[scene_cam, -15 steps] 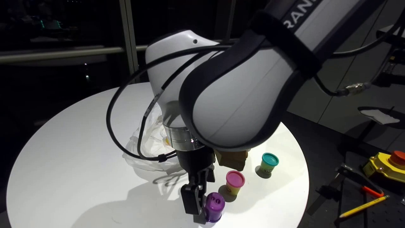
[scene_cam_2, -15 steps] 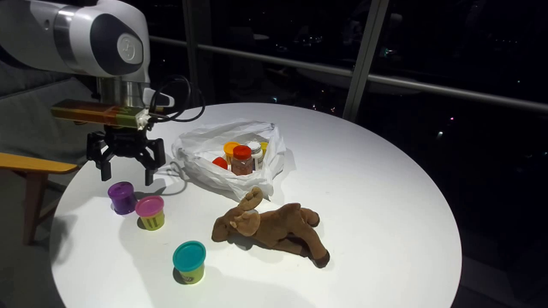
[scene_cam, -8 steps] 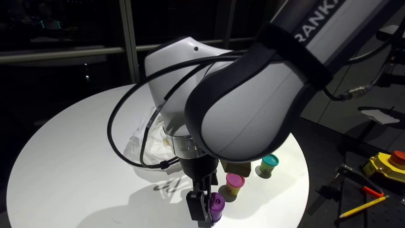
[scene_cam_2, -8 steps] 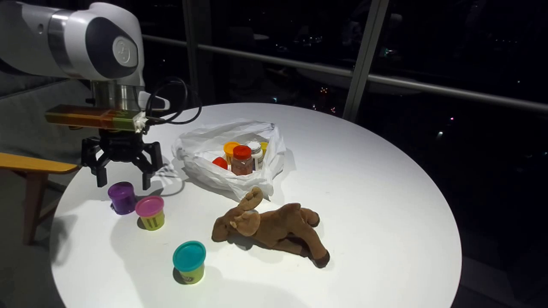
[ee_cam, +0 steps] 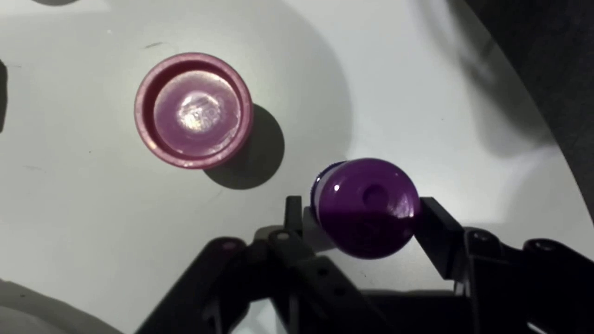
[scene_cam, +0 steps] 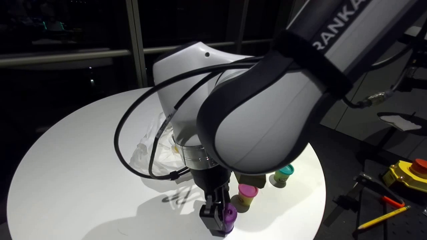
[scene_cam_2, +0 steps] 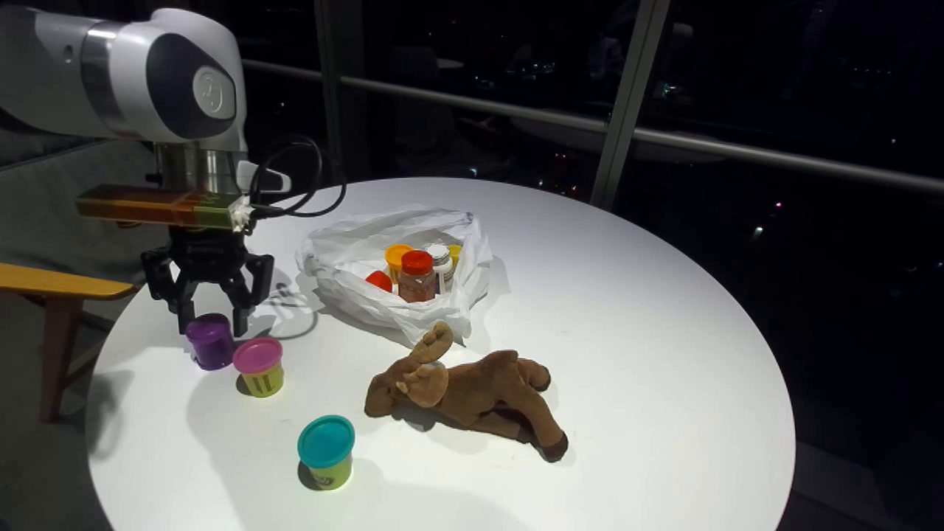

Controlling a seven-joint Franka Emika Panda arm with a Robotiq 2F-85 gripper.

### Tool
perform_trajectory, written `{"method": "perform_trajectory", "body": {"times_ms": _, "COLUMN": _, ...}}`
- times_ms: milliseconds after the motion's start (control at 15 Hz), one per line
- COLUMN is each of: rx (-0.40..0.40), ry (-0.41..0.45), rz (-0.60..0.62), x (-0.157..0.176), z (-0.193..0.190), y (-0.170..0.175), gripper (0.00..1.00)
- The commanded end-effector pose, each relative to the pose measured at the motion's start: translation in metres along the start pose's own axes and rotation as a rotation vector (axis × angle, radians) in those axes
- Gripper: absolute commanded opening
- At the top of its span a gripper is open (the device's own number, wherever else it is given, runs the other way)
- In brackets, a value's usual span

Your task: Put all the objects on the table in the white plastic bag

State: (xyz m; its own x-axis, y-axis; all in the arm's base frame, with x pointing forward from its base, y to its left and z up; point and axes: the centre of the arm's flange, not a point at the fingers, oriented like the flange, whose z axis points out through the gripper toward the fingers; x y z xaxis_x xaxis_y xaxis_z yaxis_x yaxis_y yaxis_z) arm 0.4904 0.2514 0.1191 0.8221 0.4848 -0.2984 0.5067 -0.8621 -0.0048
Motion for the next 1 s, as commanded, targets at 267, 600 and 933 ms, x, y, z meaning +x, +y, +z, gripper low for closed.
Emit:
{"method": "perform_trajectory", "body": {"times_ms": 267, "rx": -0.018, "ry": 0.022, "rz": 0.064, "x": 0.000, "z": -0.024, "y": 0.013, "gripper": 0.26}}
{"method": "perform_trajectory", "body": {"times_ms": 600, "rx": -0.036, "ry": 0.153, "rz": 0.203, "x": 0.035, "z": -0.103, "y": 0.057, "gripper": 0.26}}
{"method": "perform_trajectory", "body": {"times_ms": 933, "rx": -0.073, "ry": 0.234, "rz": 0.325, "x": 0.084, "z": -0.148, "y": 0.103, "gripper": 0.26}}
